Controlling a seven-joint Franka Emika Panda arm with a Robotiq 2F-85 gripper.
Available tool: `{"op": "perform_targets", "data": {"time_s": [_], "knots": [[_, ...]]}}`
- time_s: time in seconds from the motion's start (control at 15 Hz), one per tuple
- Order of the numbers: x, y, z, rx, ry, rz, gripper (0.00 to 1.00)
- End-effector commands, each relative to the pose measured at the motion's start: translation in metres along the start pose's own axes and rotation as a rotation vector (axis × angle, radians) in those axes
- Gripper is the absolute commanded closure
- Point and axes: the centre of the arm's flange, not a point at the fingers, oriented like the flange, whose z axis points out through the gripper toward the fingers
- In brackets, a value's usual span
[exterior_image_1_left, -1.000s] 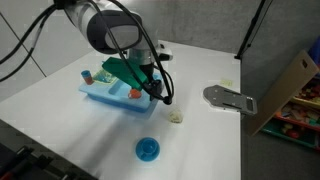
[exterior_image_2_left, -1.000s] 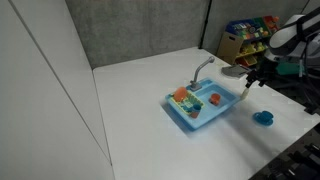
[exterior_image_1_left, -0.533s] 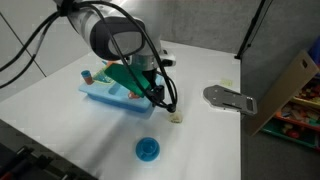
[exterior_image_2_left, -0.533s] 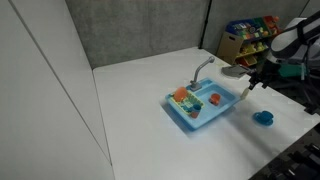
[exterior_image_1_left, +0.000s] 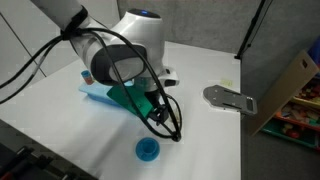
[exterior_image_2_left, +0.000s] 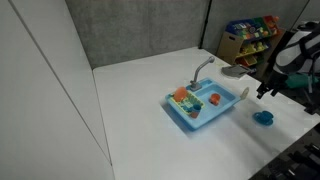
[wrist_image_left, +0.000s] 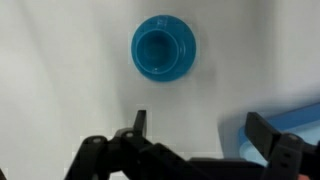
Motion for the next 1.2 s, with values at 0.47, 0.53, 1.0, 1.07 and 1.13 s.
{"op": "perform_targets", "data": {"time_s": [0.47,0.53,1.0,1.07,1.13], "knots": [[-0.035,0.033,0.050,-0.057,-0.020,0.045,0.00],[-0.036,0.034,0.057,-0.057,-0.027,0.040,0.00],[-0.036,0.027,0.089,-0.057,-0.019,0.009,0.00],[-0.035,0.025,0.091,-0.057,-0.016,0.004,0.00],[-0.034,0.024,0.094,-0.059,-0.009,0.002,0.00]]}}
